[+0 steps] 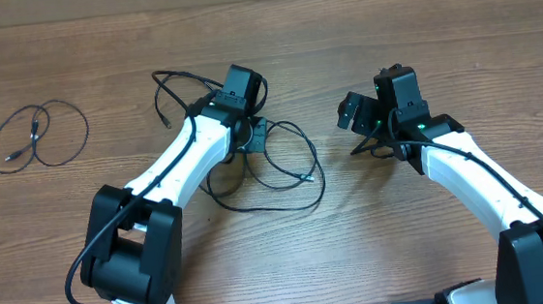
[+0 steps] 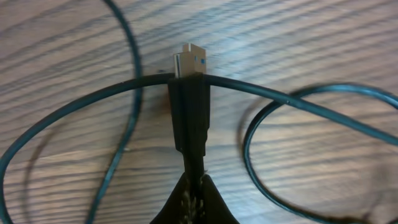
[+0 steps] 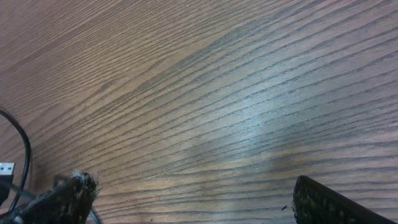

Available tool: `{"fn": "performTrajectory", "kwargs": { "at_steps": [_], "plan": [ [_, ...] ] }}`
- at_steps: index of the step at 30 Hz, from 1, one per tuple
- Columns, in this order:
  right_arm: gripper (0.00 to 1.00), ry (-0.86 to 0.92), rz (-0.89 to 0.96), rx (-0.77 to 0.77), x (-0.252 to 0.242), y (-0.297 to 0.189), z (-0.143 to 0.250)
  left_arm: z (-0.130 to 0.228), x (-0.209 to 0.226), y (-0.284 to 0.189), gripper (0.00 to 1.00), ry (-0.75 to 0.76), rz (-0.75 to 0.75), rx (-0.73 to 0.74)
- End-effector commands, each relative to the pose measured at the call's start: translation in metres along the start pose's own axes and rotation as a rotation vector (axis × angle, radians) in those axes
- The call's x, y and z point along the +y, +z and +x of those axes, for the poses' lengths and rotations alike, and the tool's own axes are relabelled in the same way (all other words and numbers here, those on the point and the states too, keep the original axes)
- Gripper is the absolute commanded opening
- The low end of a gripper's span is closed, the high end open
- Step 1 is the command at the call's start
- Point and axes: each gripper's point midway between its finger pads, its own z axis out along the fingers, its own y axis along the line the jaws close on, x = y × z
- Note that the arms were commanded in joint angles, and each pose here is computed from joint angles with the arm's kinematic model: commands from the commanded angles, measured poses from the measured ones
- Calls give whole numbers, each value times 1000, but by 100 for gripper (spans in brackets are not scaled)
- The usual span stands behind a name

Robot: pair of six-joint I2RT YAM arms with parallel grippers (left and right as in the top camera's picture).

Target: Untangle cables

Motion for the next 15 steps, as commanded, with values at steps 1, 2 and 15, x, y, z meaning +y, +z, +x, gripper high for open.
{"fn": "performTrajectory", "kwargs": {
  "at_steps": [1, 2, 15],
  "plan": [
    [100, 0, 2, -11, 1, 0, -2, -8, 22, 7, 4, -34, -60, -5],
    [100, 0, 2, -11, 1, 0, -2, -8, 26, 8, 4, -43, -63, -5],
    [100, 0, 2, -11, 1, 0, -2, -19, 56, 9, 6, -119, -37, -24]
  ]
}}
